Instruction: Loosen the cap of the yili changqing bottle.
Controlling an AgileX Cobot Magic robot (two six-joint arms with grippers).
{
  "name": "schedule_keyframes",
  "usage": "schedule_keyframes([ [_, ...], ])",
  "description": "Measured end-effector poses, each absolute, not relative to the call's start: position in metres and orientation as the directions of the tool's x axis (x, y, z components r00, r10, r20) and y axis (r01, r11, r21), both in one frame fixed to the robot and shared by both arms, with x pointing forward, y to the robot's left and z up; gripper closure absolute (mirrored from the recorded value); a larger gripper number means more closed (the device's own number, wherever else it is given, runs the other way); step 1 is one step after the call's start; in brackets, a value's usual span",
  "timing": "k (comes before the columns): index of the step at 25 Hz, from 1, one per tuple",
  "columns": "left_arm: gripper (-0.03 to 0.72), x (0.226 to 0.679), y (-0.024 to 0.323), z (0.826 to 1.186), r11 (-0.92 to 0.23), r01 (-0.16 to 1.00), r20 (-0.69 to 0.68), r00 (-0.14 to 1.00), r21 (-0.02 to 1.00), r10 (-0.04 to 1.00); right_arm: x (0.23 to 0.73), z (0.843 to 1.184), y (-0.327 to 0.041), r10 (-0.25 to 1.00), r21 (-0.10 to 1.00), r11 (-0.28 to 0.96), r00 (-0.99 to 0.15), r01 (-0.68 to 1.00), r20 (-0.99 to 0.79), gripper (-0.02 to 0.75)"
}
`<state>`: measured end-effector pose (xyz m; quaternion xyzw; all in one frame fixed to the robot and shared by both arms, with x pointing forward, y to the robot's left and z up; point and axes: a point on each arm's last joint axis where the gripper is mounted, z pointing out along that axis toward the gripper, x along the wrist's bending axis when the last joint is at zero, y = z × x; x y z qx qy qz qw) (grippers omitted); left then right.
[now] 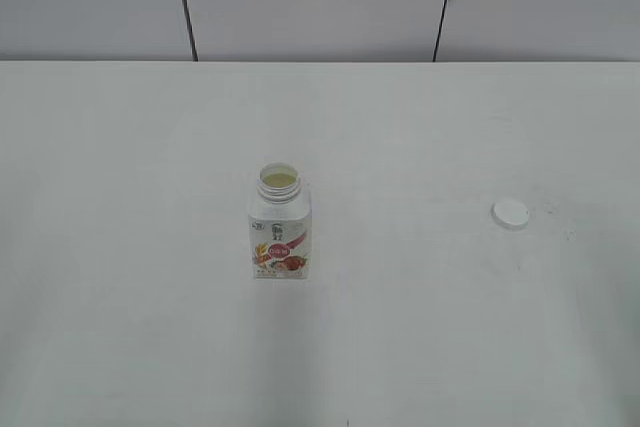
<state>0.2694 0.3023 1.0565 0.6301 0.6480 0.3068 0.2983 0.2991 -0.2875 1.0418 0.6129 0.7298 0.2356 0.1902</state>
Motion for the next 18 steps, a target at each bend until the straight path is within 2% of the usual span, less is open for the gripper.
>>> schedule_keyframes([
  [10,0.218,0.233,0.301,1.059,0.007,0.441,0.005,-0.026,0.897,1.000,0.255,1.052,-0.293,0.985,0.789,0.109,-0.174,0.605,-0.003,0.153],
  [18,0.218,0.230,0.301,1.058,0.006,0.428,0.006,-0.025,0.904,1.000,0.230,1.053,-0.296,0.985,0.880,0.092,-0.173,0.466,-0.012,0.153],
])
